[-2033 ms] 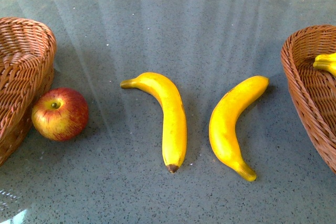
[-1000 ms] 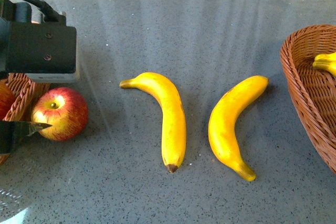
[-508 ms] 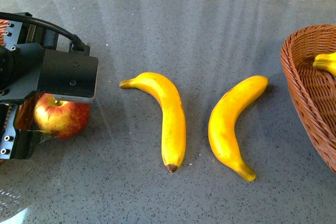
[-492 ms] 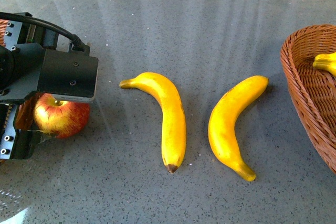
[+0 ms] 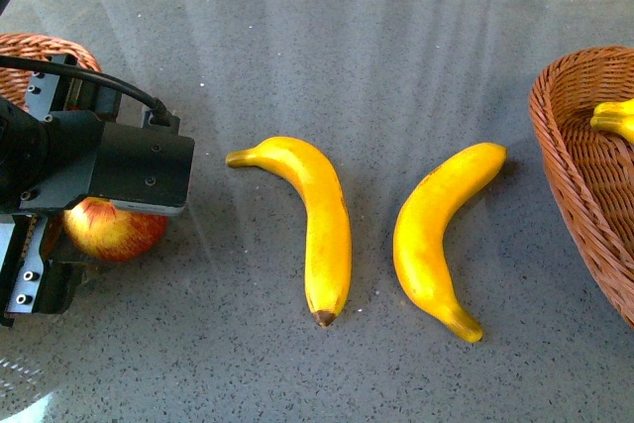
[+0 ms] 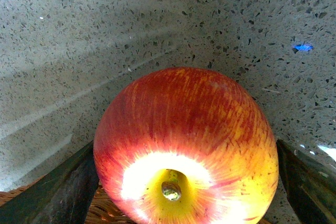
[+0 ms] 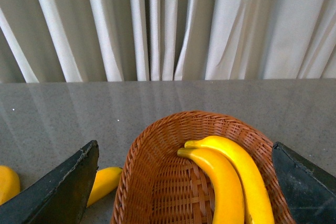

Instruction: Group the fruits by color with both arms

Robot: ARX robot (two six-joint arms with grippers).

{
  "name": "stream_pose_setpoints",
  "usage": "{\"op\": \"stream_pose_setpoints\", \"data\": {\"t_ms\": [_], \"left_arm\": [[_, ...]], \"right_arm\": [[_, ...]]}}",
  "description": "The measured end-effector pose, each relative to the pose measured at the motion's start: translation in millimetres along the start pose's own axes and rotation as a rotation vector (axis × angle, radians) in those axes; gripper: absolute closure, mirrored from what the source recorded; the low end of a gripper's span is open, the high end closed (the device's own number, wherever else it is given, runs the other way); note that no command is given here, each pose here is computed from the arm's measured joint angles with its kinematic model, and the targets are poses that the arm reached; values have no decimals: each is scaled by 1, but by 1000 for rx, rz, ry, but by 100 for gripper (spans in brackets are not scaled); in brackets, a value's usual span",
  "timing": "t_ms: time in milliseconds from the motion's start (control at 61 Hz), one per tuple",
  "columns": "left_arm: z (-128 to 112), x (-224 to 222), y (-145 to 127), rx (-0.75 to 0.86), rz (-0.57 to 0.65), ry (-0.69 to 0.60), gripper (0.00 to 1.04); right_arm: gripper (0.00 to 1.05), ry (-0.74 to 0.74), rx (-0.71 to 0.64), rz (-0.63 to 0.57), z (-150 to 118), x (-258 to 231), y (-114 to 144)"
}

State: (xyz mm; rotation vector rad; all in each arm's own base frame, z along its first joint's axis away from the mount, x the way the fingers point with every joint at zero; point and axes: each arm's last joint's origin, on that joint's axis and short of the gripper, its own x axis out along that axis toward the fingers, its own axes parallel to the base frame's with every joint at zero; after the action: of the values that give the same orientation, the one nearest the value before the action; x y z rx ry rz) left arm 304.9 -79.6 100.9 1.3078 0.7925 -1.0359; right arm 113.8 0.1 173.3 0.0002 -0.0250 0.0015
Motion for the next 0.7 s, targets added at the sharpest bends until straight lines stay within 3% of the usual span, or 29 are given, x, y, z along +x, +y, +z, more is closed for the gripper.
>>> {"op": "stream_pose_setpoints", "data": {"t_ms": [66,148,230,574,705], "left_arm": [[0,0,0,2,2,-1,10],[1,0,1,3,10,-14,24],[3,-2,1,-10,10,-45,29],[11,-57,-1,-60,102,-230,30],[-19,-81,12,-183,196,-233,30]], "right_arm": [[9,0,0,0,0,0,0],[9,0,0,0,0,0,0],[9,0,0,0,0,0,0],[9,0,0,0,0,0,0],[9,0,0,0,0,0,0]]}}
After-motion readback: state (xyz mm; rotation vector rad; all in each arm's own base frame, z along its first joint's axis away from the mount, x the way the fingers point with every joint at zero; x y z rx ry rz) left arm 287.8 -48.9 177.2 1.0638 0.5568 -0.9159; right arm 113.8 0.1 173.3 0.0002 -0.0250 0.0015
